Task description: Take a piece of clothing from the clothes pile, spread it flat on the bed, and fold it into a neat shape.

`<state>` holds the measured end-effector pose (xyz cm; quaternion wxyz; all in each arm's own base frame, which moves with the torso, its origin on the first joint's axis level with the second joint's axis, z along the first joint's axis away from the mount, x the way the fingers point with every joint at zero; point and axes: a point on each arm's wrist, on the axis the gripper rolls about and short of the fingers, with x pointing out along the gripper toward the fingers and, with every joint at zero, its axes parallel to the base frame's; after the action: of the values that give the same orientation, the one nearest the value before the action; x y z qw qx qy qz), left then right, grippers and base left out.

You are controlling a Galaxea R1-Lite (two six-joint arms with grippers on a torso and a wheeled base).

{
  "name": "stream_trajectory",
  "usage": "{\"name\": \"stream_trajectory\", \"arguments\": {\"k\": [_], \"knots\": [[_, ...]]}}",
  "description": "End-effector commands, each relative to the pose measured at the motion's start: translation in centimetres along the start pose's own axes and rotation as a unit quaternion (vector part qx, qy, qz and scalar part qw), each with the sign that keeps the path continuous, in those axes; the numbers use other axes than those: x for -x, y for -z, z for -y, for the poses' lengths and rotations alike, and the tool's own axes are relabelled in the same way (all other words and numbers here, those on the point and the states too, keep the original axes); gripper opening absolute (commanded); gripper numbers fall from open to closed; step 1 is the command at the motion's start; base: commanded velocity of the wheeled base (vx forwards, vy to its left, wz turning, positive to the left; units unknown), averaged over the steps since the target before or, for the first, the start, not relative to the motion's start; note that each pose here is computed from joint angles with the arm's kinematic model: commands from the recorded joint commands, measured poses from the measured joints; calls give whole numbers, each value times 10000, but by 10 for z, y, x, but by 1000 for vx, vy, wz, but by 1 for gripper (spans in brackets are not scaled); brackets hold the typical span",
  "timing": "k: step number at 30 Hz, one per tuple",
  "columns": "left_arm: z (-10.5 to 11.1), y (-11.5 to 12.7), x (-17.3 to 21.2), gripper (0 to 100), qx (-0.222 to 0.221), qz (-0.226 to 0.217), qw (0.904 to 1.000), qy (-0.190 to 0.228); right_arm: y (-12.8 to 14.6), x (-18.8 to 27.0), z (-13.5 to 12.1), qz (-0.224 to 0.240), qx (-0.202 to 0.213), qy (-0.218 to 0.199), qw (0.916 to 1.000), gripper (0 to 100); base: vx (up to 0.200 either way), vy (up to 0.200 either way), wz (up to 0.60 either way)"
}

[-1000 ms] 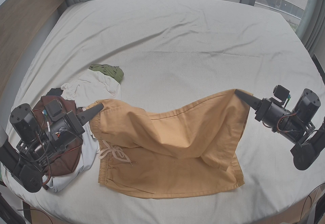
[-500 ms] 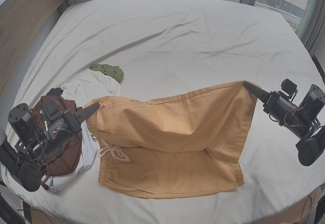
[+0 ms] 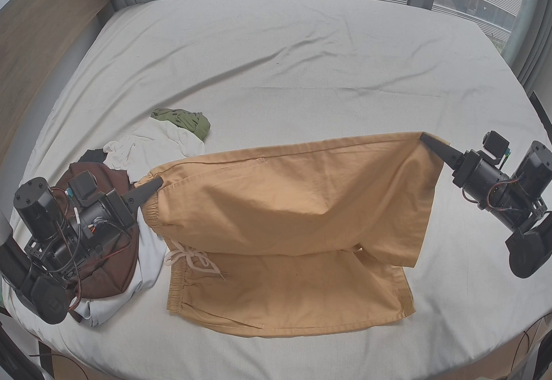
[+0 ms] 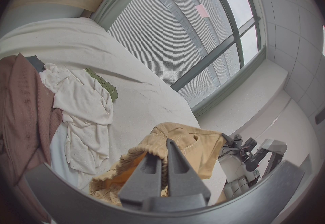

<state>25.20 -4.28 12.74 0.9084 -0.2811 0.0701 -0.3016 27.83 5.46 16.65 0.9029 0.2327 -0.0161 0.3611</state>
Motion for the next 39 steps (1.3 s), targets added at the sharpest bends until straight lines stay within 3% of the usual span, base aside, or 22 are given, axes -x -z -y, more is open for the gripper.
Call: {"name": "stream_trajectory", "arguments": {"k": [1,23,32,39], "knots": [[-14,9,-3,0,-74,-157,9996,-218,-4,3,4,25,18,23,10000,0,0,0,0],[-15,2,-5,0,-204,-21,9996,-209,-5,6,7,14,9,73,10000,0,0,0,0],[3,-12,0,0,-383,259,9989,40,4,-1,-2,-115,-50,-120,9999,0,0,0,0],[4,-20,-10,0,-416,573,9974,-99,1,-22,12,-122,-84,-43,9999,0,0,0,0]]}}
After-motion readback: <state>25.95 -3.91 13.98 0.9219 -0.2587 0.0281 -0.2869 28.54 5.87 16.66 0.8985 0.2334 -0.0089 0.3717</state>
